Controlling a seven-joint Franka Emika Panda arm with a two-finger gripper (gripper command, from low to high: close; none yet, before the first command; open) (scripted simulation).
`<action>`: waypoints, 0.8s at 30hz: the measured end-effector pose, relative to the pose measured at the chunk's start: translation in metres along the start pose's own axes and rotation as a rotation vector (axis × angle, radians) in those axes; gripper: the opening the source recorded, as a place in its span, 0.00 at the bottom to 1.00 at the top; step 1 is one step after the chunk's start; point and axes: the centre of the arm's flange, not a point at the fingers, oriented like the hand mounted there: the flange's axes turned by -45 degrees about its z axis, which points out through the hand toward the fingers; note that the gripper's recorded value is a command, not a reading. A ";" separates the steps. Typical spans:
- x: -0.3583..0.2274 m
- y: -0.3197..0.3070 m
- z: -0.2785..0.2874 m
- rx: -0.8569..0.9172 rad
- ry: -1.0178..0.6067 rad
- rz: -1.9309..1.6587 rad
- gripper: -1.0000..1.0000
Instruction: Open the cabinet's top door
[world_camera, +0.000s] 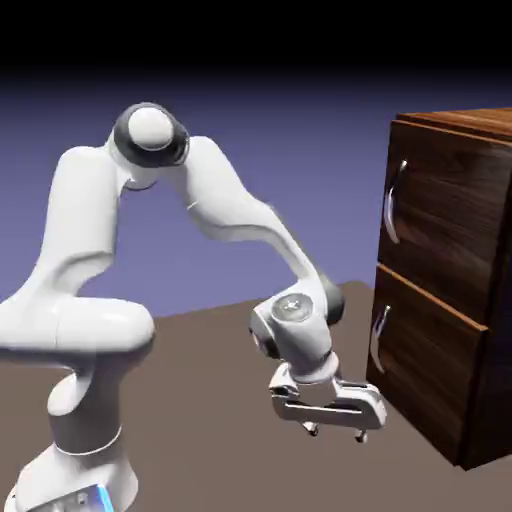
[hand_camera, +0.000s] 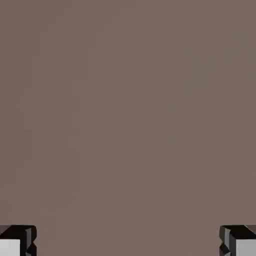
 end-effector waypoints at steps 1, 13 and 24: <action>-0.004 -0.004 -0.005 0.034 -0.017 0.045 0.50; -0.099 -0.028 -0.107 0.351 -0.524 0.476 0.50; -0.204 0.009 -0.234 0.284 -1.156 0.643 0.50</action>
